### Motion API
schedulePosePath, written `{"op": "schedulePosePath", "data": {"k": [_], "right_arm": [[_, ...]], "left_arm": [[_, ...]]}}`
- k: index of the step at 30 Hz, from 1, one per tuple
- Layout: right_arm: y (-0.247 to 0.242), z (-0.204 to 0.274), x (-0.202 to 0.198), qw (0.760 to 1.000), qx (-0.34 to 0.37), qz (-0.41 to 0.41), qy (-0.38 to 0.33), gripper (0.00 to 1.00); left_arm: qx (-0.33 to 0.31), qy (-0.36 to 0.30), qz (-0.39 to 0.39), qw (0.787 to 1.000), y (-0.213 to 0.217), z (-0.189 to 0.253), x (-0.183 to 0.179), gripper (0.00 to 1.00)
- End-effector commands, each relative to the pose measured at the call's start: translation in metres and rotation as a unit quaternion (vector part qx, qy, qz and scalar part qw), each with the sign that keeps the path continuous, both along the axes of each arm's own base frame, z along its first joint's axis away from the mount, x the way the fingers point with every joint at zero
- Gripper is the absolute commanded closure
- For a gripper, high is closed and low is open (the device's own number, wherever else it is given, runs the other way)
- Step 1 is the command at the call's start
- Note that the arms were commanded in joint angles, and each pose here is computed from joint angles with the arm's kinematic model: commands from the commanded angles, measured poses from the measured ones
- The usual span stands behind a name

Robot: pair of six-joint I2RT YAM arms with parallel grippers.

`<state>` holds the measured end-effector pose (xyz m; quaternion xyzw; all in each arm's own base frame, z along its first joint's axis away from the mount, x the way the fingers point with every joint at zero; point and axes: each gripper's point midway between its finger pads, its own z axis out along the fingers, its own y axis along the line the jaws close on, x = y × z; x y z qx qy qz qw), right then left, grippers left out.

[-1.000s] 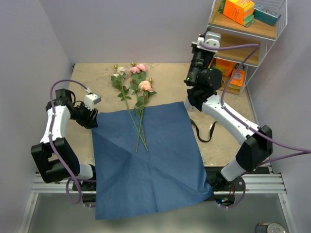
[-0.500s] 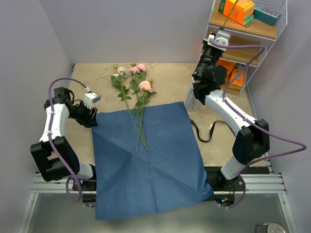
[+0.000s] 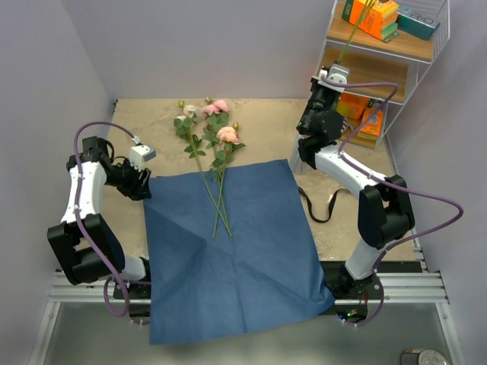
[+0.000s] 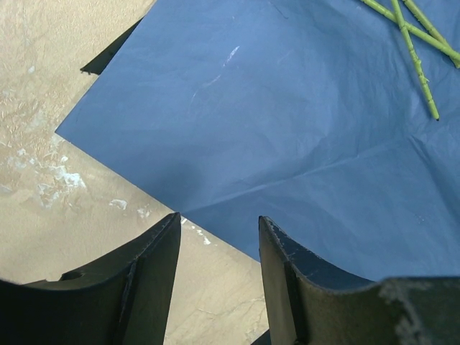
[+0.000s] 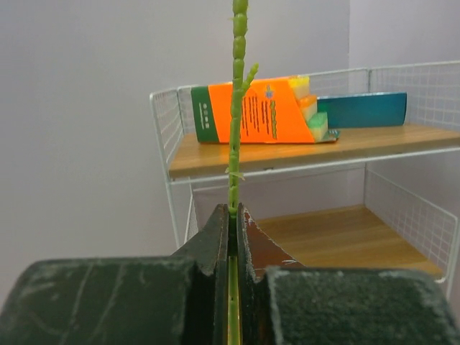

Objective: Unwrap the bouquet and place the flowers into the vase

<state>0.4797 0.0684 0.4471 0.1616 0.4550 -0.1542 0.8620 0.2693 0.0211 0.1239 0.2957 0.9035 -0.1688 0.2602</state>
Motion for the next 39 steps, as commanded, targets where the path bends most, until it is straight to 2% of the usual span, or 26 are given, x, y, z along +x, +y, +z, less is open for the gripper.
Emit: {"op": "schedulePosePath", "data": {"k": [1,7,10,12,14,15,17,18,24,25,27,28,30,32,33,36,37,39], "right_arm": [[-0.005,-0.004,-0.014,0.999,0.034,0.004,-0.024,1.0],[0.005,-0.018,-0.031,0.999,0.029,0.028,0.001,1.0],[0.012,-0.032,-0.043,0.999,0.022,0.038,0.025,0.95],[0.018,-0.035,-0.051,0.998,0.015,0.048,0.033,0.85],[0.018,-0.039,-0.064,0.998,0.014,0.046,0.039,0.83],[0.019,-0.039,-0.069,0.998,0.015,0.048,0.039,0.79],[0.02,-0.043,-0.076,0.997,0.011,0.057,0.05,0.64],[0.022,-0.044,-0.077,0.996,0.013,0.063,0.056,0.48],[0.031,-0.054,-0.094,0.988,0.04,0.102,0.113,0.32],[0.04,-0.068,-0.097,0.983,0.034,0.109,0.146,0.3],[0.055,-0.08,-0.107,0.975,0.043,0.14,0.17,0.3],[0.077,-0.097,-0.116,0.966,0.026,0.162,0.2,0.3],[0.091,-0.122,-0.133,0.958,0.029,0.164,0.233,0.3],[0.117,-0.149,-0.154,0.944,0.017,0.188,0.27,0.29],[0.126,-0.165,-0.162,0.938,0.05,0.205,0.276,0.29],[0.153,-0.205,-0.188,0.915,0.056,0.236,0.322,0.29],[0.172,-0.219,-0.196,0.907,0.036,0.25,0.337,0.29],[0.196,-0.22,-0.196,0.9,0.04,0.262,0.345,0.29]], "left_arm": [[0.002,-0.029,-0.007,1.0,0.001,0.016,0.003,0.48],[-0.002,-0.031,-0.006,0.999,0.001,0.018,0.005,0.48],[-0.004,-0.035,-0.006,0.999,0.0,0.02,0.005,0.48],[-0.006,-0.038,-0.008,0.999,-0.001,0.021,0.005,0.48],[-0.01,-0.038,-0.007,0.999,-0.002,0.022,0.004,0.48],[-0.013,-0.039,-0.008,0.999,-0.004,0.023,0.004,0.48],[-0.016,-0.042,-0.01,0.999,-0.005,0.025,0.003,0.48],[-0.017,-0.044,-0.011,0.999,-0.006,0.026,0.002,0.48],[-0.019,-0.053,-0.017,0.998,-0.01,0.033,-0.001,0.48],[-0.019,-0.055,-0.017,0.998,-0.01,0.034,-0.002,0.48],[-0.022,-0.057,-0.018,0.998,-0.011,0.035,-0.002,0.48],[-0.021,-0.058,-0.018,0.998,-0.012,0.036,-0.003,0.48],[-0.022,-0.059,-0.019,0.998,-0.012,0.036,-0.004,0.48],[-0.021,-0.059,-0.018,0.998,-0.012,0.035,-0.005,0.48],[-0.021,-0.06,-0.018,0.998,-0.012,0.035,-0.005,0.48],[-0.02,-0.061,-0.018,0.998,-0.012,0.036,-0.005,0.48],[-0.02,-0.062,-0.019,0.998,-0.012,0.036,-0.005,0.48],[-0.021,-0.062,-0.018,0.998,-0.012,0.036,-0.006,0.48]]}}
